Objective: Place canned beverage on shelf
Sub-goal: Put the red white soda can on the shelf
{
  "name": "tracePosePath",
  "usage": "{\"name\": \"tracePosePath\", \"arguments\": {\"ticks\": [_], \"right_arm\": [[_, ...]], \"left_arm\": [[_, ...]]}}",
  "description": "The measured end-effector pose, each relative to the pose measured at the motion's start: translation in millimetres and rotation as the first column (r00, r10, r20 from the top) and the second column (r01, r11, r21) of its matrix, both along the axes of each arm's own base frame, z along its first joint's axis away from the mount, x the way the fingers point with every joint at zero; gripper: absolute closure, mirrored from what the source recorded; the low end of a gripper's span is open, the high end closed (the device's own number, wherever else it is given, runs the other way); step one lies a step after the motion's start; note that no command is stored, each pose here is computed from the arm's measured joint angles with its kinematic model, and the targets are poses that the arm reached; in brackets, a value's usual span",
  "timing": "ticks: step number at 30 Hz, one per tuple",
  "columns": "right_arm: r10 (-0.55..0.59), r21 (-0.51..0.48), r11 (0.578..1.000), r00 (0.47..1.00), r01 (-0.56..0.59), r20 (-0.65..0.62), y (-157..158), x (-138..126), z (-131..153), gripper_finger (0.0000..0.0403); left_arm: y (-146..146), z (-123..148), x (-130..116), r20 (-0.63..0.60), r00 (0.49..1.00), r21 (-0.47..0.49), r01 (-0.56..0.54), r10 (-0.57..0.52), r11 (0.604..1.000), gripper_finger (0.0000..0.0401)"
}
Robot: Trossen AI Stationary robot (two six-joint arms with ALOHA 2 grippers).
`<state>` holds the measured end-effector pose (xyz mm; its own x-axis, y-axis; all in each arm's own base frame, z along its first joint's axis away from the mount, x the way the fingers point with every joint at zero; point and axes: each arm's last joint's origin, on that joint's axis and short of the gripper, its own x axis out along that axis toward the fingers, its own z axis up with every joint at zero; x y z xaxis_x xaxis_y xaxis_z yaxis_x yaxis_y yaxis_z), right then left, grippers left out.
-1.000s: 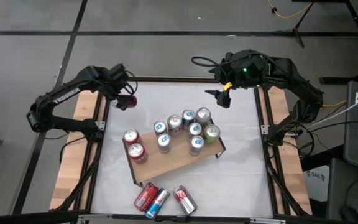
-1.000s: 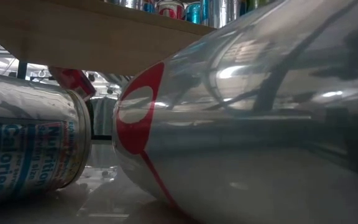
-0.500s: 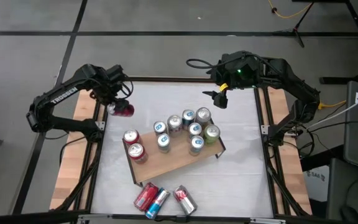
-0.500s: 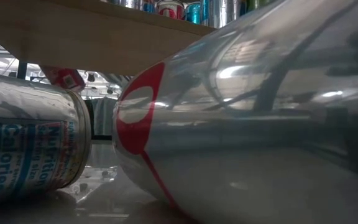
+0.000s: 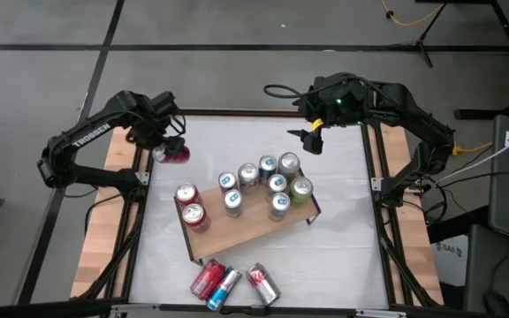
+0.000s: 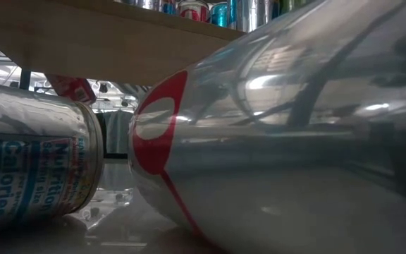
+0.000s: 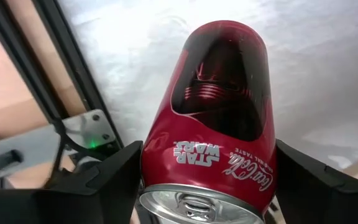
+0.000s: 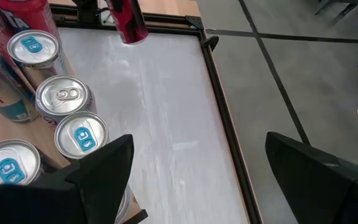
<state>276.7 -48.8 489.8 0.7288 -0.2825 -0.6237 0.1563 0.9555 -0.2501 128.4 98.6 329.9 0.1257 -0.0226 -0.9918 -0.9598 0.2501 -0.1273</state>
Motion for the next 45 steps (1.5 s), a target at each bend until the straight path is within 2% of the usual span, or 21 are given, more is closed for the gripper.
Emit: {"name": "tracePosePath", "arguments": {"ticks": [8,15,21,29,37,42,45], "right_arm": [[0.0,0.002,1.0,1.0,0.0,-0.01,0.1,-0.6,-0.7,0.0047],[0.0,0.012,1.0,0.997,0.001,-0.077,0.8,-4.8,-5.7,0.0047],[0.001,0.013,1.0,0.996,0.0,-0.084,0.9,-5.3,-6.2,0.0047],[0.0,0.013,1.0,0.997,0.001,-0.081,0.8,-5.2,-6.0,0.0047],[0.001,0.013,1.0,0.997,0.0,-0.08,0.9,-5.2,-5.9,0.0047],[0.001,0.013,1.0,0.997,0.0,-0.079,0.9,-5.2,-5.8,0.0047],[0.001,0.013,1.0,0.997,0.0,-0.08,0.9,-5.2,-5.9,0.0047]], "left_arm": [[-1.3,0.2,1.0,0.03,0.997,-0.056,-0.07,0.072,0.996,0.0117],[0.1,-1.4,0.1,-0.007,0.995,-0.014,-0.104,0.104,0.994,0.0117],[7.9,-28.5,7.8,-0.12,0.988,-0.09,-0.106,0.095,0.99,0.0117],[49.6,-65.8,25.0,-0.208,0.977,-0.193,0.007,-0.048,0.981,0.0117],[90.4,-104.9,33.1,-0.242,0.951,-0.299,0.117,-0.194,0.947,0.0117],[112.4,-103.9,40.3,-0.347,0.888,-0.269,0.213,-0.301,0.939,0.0117],[123.3,-95.0,47.5,-0.37,0.847,-0.22,0.319,-0.381,0.922,0.0117]]}}
